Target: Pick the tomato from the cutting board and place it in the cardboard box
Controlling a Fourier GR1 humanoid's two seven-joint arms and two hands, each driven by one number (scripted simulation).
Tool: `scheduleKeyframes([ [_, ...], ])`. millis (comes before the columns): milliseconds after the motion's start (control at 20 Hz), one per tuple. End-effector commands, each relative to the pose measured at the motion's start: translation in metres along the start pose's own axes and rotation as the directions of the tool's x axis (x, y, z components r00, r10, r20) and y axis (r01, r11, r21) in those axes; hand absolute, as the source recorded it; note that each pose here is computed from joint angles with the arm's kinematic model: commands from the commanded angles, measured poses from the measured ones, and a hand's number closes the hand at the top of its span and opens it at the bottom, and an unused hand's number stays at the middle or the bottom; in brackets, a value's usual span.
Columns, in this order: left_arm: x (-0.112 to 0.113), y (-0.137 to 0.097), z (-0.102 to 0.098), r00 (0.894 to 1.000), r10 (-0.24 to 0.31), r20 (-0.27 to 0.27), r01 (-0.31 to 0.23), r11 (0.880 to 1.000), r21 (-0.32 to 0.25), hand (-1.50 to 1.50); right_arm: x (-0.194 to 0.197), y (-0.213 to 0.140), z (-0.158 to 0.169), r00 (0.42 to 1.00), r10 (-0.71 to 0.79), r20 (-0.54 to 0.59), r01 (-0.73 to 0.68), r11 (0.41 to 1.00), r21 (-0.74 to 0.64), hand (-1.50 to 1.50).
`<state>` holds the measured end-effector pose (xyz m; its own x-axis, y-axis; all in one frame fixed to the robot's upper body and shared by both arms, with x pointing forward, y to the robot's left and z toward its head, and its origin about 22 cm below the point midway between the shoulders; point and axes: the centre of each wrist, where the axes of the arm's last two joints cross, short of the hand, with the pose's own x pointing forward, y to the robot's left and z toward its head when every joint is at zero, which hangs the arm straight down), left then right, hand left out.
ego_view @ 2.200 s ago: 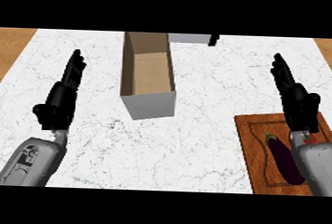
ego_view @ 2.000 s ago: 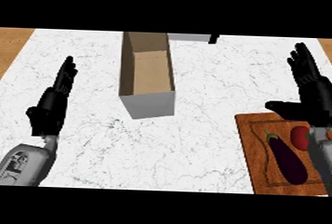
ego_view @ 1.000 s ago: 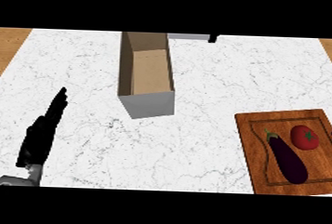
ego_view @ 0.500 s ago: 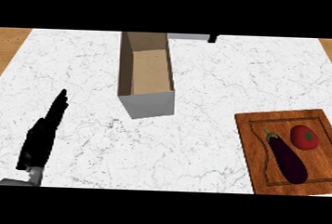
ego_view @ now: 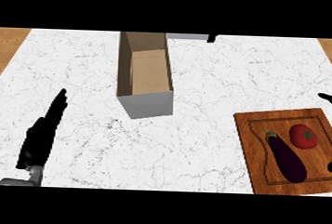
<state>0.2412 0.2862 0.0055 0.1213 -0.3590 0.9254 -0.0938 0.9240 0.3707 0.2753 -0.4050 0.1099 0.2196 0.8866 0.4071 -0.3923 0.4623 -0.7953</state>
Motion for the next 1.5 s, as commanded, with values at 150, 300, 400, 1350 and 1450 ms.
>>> scheduleKeyframes([
  [150,0.008,0.003,-0.014,1.000,-0.002,0.012,0.002,1.000,-0.005,0.00,0.012,0.010,-0.027,0.997,0.029,-0.075,-0.028,0.999,0.018,-1.50],
  [300,-0.005,0.005,0.004,1.000,0.018,-0.005,-0.018,1.000,-0.007,0.00,-0.002,0.014,0.008,0.994,0.055,-0.098,-0.051,0.998,0.040,-1.50],
  [400,0.005,0.012,-0.008,1.000,-0.006,0.004,0.006,1.000,0.000,0.00,-0.015,0.016,0.003,0.993,0.054,-0.101,-0.051,0.998,0.033,-1.50],
  [1350,-0.003,-0.007,0.003,1.000,0.005,0.005,-0.005,1.000,0.007,0.00,-0.003,0.043,-0.031,0.995,0.029,-0.096,-0.028,1.000,0.011,-1.50],
  [1450,-0.008,0.001,-0.009,1.000,-0.003,0.001,0.003,1.000,-0.018,0.00,-0.023,0.056,-0.024,0.995,0.034,-0.098,-0.031,0.999,0.027,-1.50],
])
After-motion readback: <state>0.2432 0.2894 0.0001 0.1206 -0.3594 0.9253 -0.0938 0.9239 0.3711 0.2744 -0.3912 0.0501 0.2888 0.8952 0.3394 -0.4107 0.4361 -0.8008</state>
